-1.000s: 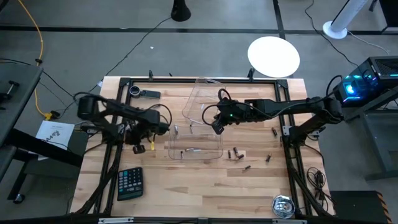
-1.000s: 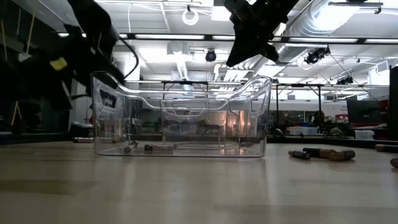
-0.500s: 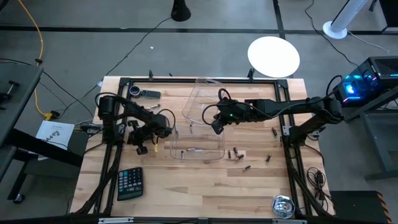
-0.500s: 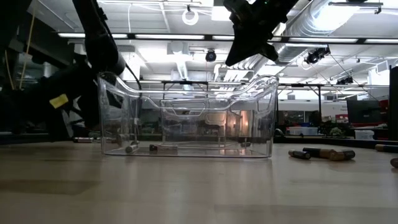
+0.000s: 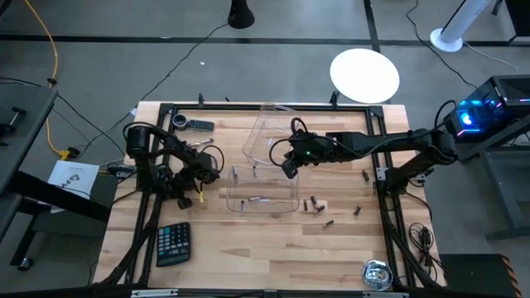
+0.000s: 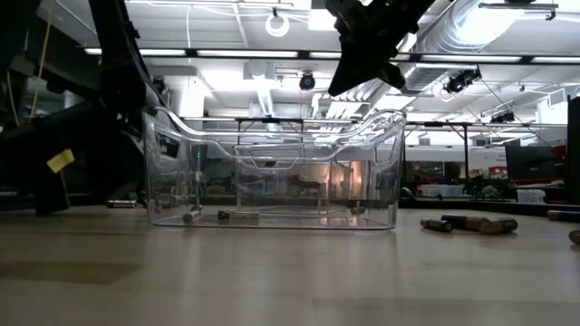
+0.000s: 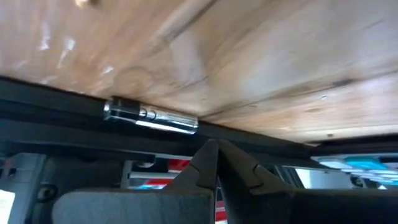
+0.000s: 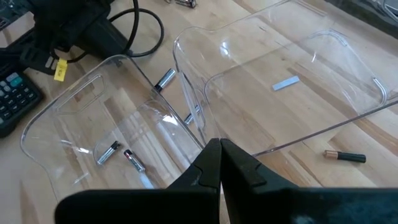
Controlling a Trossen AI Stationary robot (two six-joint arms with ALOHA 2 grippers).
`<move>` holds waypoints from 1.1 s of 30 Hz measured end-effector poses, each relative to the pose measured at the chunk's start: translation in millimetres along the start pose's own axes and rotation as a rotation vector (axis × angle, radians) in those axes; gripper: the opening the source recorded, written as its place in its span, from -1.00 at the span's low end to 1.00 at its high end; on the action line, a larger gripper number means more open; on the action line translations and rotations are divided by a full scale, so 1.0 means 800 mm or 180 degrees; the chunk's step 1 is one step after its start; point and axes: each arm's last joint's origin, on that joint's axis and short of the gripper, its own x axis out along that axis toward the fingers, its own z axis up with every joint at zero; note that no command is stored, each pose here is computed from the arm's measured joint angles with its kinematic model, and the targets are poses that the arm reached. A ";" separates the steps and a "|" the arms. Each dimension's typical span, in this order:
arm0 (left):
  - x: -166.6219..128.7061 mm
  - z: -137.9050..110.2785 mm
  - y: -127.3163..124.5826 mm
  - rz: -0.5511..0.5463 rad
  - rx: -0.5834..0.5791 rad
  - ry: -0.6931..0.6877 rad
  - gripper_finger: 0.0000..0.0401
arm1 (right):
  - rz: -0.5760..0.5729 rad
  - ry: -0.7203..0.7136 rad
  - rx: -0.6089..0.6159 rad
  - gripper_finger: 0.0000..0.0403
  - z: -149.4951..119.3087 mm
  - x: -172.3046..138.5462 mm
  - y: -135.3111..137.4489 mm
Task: Sort batteries
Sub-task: Put the silver battery into the bottom transparent bin
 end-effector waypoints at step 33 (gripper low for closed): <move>-0.096 -0.018 -0.010 0.0863 -0.0358 -0.1830 -1.00 | 0.0041 -0.0082 0.0028 -1.00 0.003 0.000 0.002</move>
